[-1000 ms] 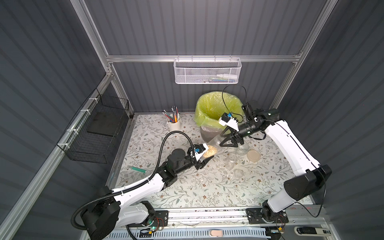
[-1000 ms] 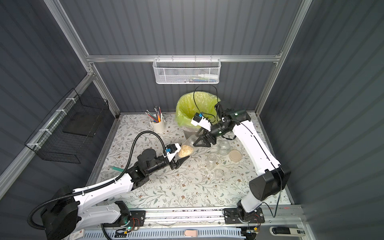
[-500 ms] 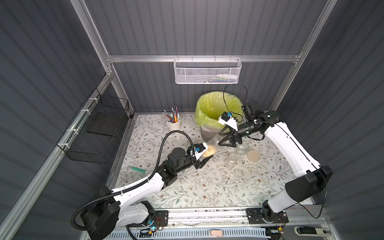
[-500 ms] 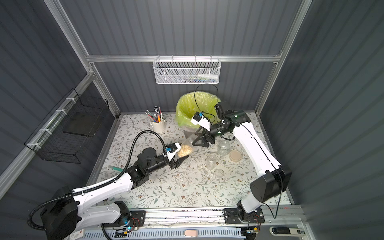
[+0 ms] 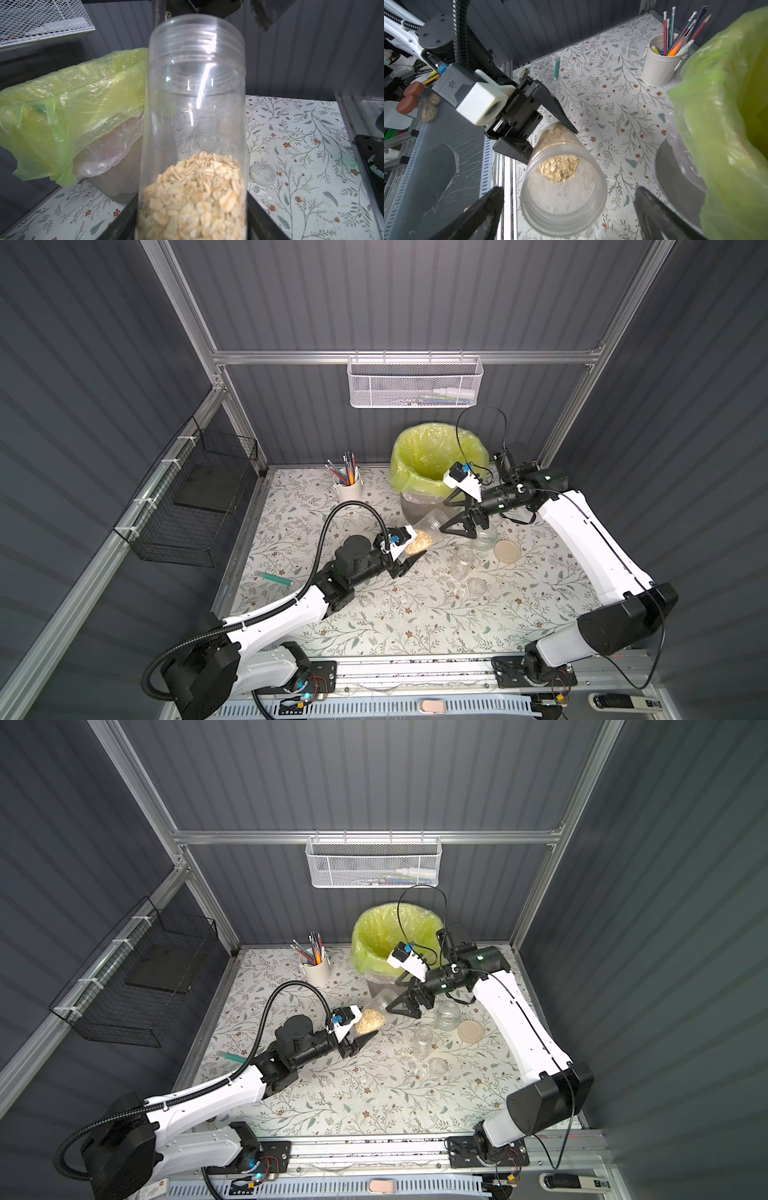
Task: Empty expired oatmeal from jars
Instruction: Open the lid of the jar.
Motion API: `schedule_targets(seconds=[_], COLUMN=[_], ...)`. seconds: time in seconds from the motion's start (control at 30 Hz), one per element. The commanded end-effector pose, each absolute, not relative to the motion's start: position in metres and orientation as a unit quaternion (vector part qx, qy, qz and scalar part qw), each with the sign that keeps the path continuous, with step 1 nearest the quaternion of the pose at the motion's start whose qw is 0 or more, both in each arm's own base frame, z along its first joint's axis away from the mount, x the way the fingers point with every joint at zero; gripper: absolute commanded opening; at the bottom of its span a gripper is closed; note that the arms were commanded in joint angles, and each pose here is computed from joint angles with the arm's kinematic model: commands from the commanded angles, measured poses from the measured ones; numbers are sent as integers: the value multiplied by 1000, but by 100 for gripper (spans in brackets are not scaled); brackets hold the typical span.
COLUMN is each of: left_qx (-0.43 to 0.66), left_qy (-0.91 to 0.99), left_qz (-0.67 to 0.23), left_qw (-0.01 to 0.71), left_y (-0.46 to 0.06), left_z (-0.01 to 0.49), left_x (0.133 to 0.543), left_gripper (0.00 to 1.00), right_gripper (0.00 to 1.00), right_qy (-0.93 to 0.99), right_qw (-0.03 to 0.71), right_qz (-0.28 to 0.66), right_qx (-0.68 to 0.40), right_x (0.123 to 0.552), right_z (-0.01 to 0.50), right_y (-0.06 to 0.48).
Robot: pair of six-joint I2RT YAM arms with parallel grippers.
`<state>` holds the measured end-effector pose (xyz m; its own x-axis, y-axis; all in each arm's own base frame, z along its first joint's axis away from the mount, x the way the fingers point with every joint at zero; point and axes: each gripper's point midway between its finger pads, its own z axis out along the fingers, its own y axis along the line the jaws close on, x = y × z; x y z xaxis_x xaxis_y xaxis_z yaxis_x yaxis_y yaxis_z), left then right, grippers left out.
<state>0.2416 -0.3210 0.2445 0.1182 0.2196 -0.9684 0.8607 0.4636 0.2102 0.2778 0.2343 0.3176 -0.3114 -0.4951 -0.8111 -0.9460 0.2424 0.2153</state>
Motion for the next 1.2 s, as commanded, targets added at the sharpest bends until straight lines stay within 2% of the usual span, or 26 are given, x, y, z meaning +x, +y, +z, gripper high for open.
schedule_targets(seconds=[0.0,0.13,0.23,0.4,0.5,0.63,0.7,0.77,0.83,1.17], left_qx=[439,439,443,447,452,460,462,463,465,480], left_qy=[579,580,581,581,583,585,583,583,581,577], left_qz=[-272,-271,-269,-261,-249,-239,-239,-240,-240,-240], left_qw=[630,631,628,628,628,624,624,623,624,616], left_y=[-324,-325,-327,-329,-330,-332,-333,-334,-336,-342], left_z=[274,275,273,274,272,267,266,266,268,266], left_x=[242,243,244,248,251,254,255,255,256,255], left_gripper=[0,1,1,1,1,1,1,1,1,1], right_gripper=[99,99,99,99,98,92,84,79,80,80], right_qy=[742,774,824,851,875,871,877,882,894,888], right_qw=[326,332,330,324,258,154,132,109,87,47], right_qz=[360,363,336,369,406,466,458,454,433,453], right_qx=[-462,-399,-314,-185,-64,6,56,70,75,58], right_x=[289,297,312,310,302,280,277,271,266,266], right_z=[323,334,336,345,339,337,327,319,313,314], right_y=[227,217,201,191,188,199,194,193,190,213])
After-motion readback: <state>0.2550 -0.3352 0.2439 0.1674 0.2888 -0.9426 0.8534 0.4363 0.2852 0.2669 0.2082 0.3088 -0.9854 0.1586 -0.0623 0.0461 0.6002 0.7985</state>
